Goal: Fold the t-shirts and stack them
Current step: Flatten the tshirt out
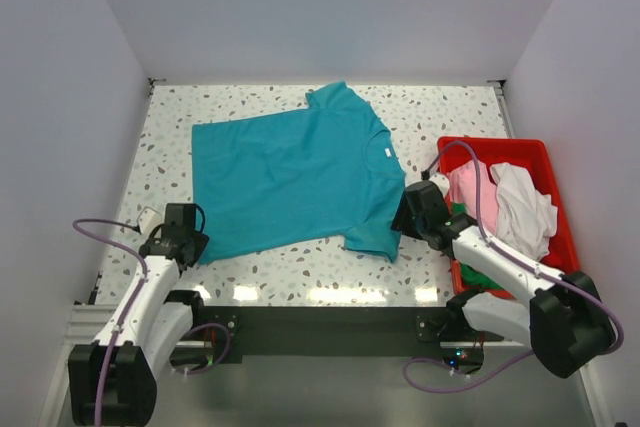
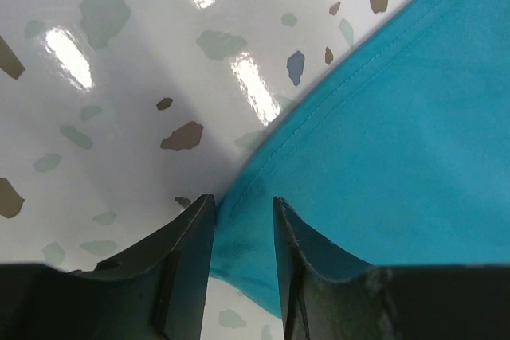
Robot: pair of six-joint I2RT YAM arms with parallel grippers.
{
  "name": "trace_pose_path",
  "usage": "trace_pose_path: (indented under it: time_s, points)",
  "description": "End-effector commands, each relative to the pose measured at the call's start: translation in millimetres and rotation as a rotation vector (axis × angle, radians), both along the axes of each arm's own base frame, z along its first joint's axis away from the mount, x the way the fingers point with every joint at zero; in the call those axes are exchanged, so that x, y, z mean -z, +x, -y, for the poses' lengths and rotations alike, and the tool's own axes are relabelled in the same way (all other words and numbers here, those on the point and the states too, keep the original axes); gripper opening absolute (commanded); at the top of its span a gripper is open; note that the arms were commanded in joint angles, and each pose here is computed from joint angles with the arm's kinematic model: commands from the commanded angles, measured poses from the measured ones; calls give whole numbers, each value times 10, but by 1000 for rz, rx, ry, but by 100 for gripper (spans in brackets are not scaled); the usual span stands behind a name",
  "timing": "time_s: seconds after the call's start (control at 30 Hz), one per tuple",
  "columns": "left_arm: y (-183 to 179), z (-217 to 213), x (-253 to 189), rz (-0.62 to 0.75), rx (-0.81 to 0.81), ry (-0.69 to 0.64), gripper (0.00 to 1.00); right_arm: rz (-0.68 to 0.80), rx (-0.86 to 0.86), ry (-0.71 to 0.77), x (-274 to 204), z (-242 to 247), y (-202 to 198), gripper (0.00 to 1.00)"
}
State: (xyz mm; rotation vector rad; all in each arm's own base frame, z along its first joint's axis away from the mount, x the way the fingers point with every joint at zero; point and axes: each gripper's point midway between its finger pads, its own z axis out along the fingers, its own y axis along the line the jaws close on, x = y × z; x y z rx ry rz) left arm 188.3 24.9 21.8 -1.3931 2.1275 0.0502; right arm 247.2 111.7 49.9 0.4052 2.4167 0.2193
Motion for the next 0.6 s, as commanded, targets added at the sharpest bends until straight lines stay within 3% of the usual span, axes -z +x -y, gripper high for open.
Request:
trace_pose_path:
  time_s: [0.0, 0.33, 0.5, 0.57]
  points:
    - [-80, 60, 30, -13, -3, 6, 39, 58, 0, 59, -115, -85, 68, 52]
    - [-104, 164, 54, -15, -6, -44, 26, 59, -34, 82, -200, -133, 27, 52]
    - [-68, 82, -129, -22, -24, 0, 29, 66, -41, 81, -285, -133, 27, 52]
    - [-82, 57, -186, -43, -33, 17, 37, 61, -39, 73, -286, -122, 24, 52]
